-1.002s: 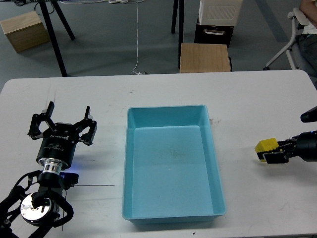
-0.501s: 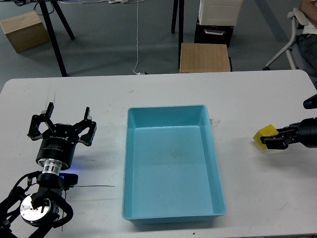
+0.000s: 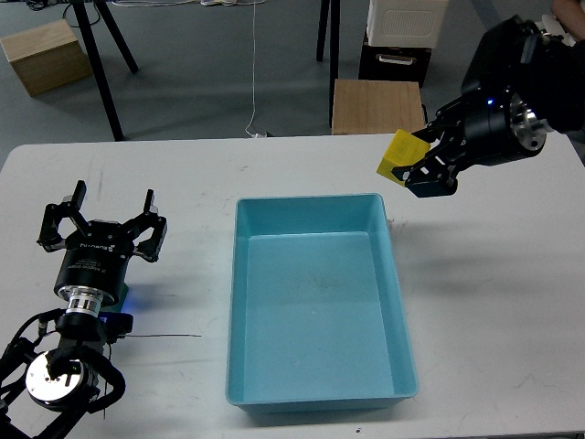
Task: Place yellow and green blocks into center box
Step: 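Lift the yellow cube and carry it over the blue tray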
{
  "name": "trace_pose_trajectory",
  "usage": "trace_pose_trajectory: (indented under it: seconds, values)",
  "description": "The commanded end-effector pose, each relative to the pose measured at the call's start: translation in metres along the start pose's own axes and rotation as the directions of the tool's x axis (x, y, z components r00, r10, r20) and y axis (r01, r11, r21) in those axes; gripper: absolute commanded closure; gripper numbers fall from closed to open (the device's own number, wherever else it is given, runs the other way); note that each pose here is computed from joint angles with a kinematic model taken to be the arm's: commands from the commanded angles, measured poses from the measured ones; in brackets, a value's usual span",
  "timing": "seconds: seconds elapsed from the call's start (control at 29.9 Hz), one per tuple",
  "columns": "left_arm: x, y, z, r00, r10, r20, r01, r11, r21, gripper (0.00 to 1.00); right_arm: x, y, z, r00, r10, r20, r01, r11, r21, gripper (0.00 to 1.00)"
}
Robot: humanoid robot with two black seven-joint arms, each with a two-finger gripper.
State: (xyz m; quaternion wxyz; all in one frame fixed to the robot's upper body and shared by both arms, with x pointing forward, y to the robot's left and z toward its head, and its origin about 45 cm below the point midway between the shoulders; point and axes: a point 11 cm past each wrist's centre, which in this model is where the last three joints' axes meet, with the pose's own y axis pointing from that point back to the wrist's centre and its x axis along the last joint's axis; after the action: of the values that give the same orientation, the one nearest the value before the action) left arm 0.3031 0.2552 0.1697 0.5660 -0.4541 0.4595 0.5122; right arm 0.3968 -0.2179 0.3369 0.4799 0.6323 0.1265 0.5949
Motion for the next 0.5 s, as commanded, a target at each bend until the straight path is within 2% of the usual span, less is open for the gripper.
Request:
trace_pose_trajectory:
  seconds: [0.0, 0.27, 0.47]
  values:
    - [-0.001, -0.001, 0.003, 1.0, -0.003, -0.001, 0.003, 1.0, -0.012, 0.0, 0.022, -0.031, -0.03, 0.995, -0.022, -0.095, 0.03, 0.996, 0.083, 0.92]
    - [-0.003, -0.003, 0.009, 1.0, -0.007, 0.002, 0.007, 1.0, -0.026, 0.0, 0.034, -0.085, -0.086, 0.968, -0.089, -0.234, 0.139, 0.968, 0.211, 0.91]
    - [-0.003, -0.003, 0.01, 1.0, -0.008, 0.002, 0.008, 1.0, -0.029, 0.0, 0.023, -0.114, -0.115, 0.944, -0.147, -0.296, 0.228, 0.938, 0.26, 0.9]
